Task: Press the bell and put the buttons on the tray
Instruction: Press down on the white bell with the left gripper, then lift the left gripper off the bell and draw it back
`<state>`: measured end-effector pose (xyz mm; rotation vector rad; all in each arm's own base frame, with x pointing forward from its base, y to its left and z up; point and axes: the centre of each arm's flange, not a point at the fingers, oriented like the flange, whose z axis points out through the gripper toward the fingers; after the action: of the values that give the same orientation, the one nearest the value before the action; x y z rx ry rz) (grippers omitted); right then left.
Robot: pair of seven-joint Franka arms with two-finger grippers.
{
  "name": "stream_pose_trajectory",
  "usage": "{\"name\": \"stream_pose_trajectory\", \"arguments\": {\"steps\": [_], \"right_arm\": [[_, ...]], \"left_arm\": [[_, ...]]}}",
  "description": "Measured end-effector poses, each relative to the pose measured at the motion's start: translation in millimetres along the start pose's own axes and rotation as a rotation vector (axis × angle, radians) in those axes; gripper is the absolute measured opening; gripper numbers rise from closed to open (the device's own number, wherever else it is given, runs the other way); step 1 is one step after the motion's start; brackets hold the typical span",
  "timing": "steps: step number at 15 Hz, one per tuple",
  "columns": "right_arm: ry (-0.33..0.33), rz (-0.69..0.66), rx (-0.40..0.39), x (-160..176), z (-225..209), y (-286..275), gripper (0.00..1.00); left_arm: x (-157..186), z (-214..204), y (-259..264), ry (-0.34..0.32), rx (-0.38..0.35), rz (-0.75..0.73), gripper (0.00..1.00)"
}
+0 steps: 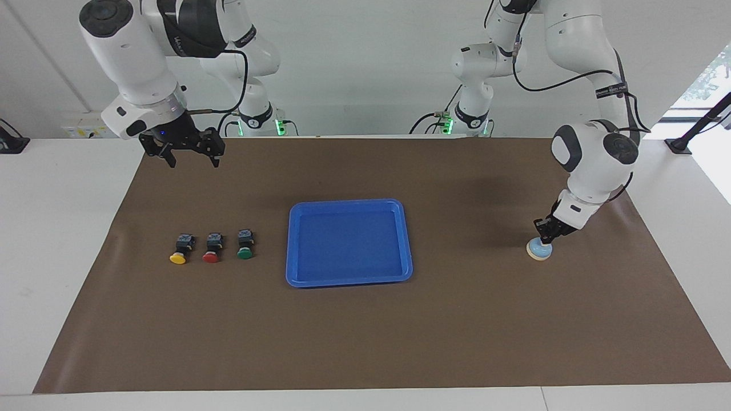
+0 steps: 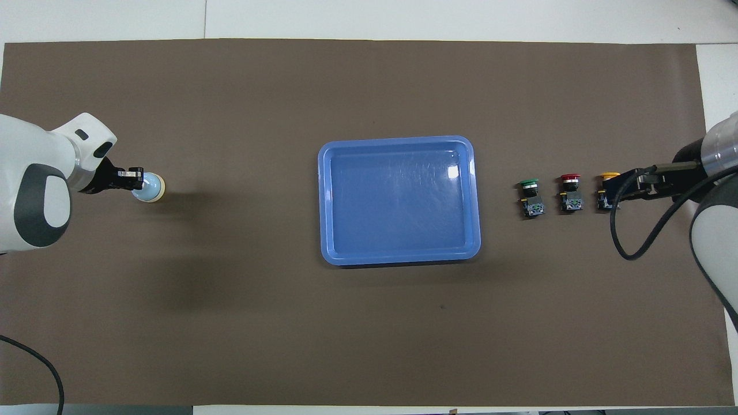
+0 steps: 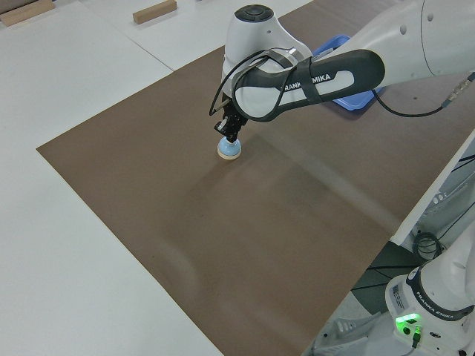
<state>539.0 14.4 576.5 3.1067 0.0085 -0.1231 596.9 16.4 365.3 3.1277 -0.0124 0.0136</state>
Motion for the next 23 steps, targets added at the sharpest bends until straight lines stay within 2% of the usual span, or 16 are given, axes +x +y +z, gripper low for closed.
{"name": "stream_pose_trajectory", "arguments": {"steps": [3,7,10,13,19,23], "right_arm": [[0.000,0.000,0.000,0.0,0.0,0.0,1.00],[0.000,0.000,0.000,0.0,0.0,0.0,1.00],[0.000,0.000,0.000,0.0,0.0,0.0,1.00],[0.000,0.000,0.000,0.0,0.0,0.0,1.00],[0.000,0.000,0.000,0.0,0.0,0.0,1.00],[0.000,0.000,0.000,0.0,0.0,0.0,1.00]], "left_arm": [[7.0,-55.3,7.0,-0.037,-0.002,0.012,0.53],[-17.5,-131.2,21.1,-0.041,0.002,0.029,0.97],[-48.3,-180.1,21.3,-0.047,0.006,0.026,1.00],[-65.5,-203.2,22.1,-0.047,0.008,0.026,1.00],[-69.3,-197.6,25.1,-0.069,0.009,0.032,1.00],[-69.3,-195.3,25.0,-0.106,0.007,0.032,1.00]]}}
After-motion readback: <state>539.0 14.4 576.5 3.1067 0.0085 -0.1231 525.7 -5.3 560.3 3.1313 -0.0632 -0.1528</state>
